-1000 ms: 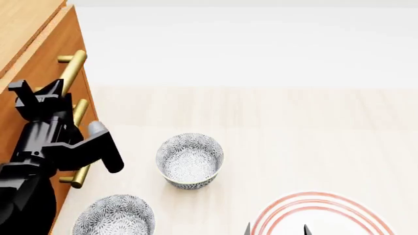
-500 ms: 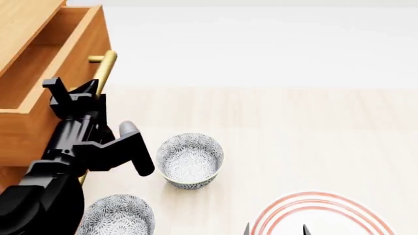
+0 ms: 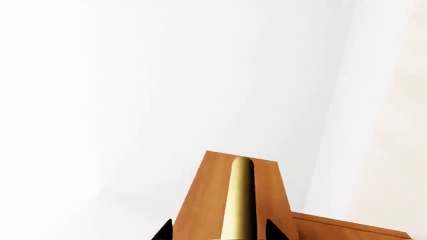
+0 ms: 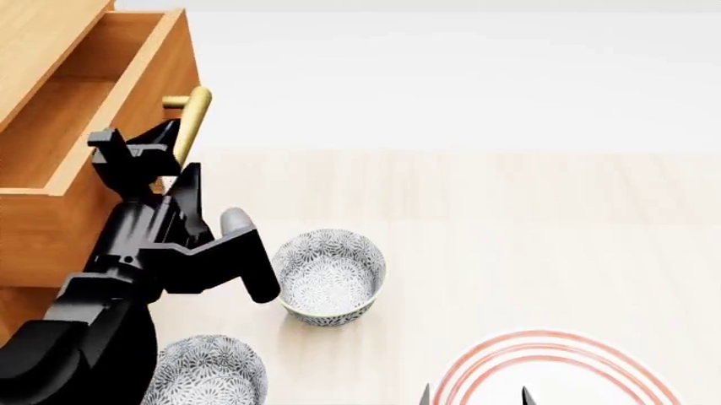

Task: Open the top drawer of the cabinet.

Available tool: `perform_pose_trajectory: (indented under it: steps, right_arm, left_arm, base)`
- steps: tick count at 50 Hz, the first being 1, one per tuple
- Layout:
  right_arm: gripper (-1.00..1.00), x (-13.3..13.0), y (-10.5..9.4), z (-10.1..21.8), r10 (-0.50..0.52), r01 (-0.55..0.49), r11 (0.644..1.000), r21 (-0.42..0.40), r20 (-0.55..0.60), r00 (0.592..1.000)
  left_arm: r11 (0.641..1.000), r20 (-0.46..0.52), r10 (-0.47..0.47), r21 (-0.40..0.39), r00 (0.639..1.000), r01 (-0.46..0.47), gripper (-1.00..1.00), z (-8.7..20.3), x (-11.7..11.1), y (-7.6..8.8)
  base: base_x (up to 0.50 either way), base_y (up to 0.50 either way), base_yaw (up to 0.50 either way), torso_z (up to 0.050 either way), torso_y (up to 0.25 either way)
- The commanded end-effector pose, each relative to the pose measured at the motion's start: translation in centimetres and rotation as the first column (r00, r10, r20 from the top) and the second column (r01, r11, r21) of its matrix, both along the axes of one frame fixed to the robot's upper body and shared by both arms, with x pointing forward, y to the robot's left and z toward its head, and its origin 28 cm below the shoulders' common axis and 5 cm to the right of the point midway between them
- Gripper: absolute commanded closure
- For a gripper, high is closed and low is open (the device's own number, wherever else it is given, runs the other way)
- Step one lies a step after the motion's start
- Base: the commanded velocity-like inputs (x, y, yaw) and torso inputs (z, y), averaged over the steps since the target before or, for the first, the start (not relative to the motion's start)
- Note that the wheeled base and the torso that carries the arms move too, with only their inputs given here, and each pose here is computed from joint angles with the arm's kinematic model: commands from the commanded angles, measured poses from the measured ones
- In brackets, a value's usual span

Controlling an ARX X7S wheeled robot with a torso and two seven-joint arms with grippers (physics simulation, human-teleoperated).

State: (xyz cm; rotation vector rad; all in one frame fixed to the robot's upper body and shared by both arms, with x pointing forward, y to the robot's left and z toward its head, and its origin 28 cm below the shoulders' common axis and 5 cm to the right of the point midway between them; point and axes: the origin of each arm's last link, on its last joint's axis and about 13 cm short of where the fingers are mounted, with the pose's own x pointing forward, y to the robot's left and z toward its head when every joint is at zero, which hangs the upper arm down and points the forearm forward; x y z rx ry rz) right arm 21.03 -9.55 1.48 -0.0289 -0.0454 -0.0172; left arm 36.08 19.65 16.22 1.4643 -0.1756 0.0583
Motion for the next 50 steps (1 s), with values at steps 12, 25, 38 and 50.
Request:
perform_pose_trajectory:
  steps: [12, 25, 38, 50]
  right_arm:
    - [-1.00, -0.1, 0.0, 0.0, 0.001, -0.001, 1.000, 0.001, -0.002, 1.000]
    - [-1.00, 0.0, 0.0, 0.0, 0.000, 0.000, 1.000, 0.002, -0.003, 1.000]
    - [-1.00, 0.0, 0.0, 0.0, 0.000, 0.000, 1.000, 0.003, -0.002, 1.000]
    - [-1.00, 0.0, 0.0, 0.0, 0.002, -0.002, 1.000, 0.004, -0.004, 1.000]
  left_arm:
    - [0.998, 0.091, -0.037, 0.048, 0.995, 0.032, -1.00, 0.6, -0.4, -1.1]
    - [0.992, 0.076, -0.115, 0.057, 0.990, 0.111, -1.00, 0.6, -1.3, -3.4]
    - [0.973, 0.069, -0.228, 0.062, 0.971, 0.224, -1.00, 0.8, -3.1, -6.7]
    - [0.957, 0.071, -0.291, 0.023, 0.954, 0.290, -1.00, 4.1, -5.0, -8.7]
  base:
    - [0.00, 0.00, 0.00, 0.000, 0.000]
    - [0.00, 0.00, 0.00, 0.000, 0.000]
    - [0.00, 0.00, 0.00, 0.000, 0.000]
    - [0.00, 0.00, 0.00, 0.000, 0.000]
